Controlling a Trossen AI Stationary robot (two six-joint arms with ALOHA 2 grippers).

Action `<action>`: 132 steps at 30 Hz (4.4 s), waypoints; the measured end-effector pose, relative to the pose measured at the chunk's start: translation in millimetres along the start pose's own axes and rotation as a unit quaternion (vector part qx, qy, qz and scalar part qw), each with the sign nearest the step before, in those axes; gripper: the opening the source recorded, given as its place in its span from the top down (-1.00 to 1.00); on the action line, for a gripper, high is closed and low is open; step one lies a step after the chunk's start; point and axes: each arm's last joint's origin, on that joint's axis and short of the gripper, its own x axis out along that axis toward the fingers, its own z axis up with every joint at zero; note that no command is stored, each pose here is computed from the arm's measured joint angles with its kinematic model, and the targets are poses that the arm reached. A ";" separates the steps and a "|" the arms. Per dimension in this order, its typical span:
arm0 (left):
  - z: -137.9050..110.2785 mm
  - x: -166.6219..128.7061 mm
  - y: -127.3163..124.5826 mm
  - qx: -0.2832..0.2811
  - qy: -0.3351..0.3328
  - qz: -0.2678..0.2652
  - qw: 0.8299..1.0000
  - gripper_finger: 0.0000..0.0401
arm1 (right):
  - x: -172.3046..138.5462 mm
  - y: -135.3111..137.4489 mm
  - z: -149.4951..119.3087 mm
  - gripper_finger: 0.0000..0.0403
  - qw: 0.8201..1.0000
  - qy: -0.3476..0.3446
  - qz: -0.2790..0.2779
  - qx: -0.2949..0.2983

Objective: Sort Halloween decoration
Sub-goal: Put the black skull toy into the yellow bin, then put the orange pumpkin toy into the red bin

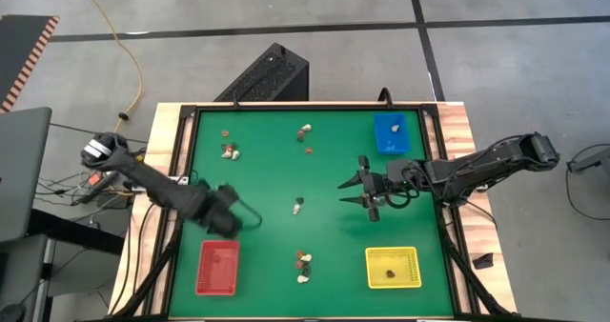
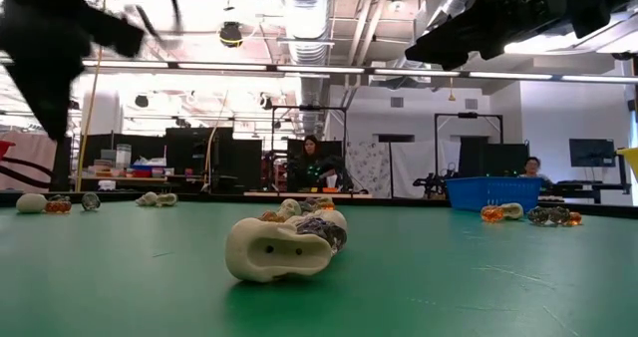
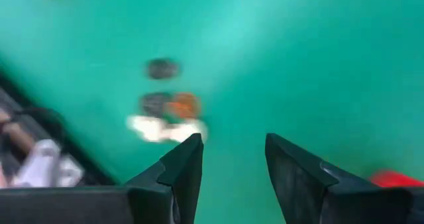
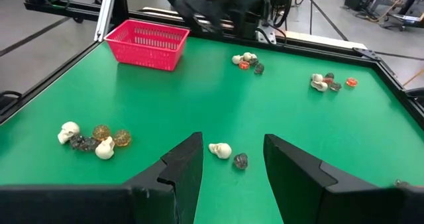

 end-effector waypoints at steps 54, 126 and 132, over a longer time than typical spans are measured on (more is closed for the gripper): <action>53.9 89.3 80.7 -0.127 0.062 -0.045 0.989 0.54 | -0.6 6.7 -8.0 0.06 0.999 0.044 0.016 0.010; 222.5 77.9 -282.5 0.327 -0.445 -0.482 0.680 0.56 | -58.1 25.6 -9.7 0.06 0.987 0.123 0.038 0.097; 225.7 78.8 -280.1 0.338 -0.456 -0.473 0.674 0.35 | -58.1 25.6 -9.7 0.06 0.987 0.123 0.039 0.092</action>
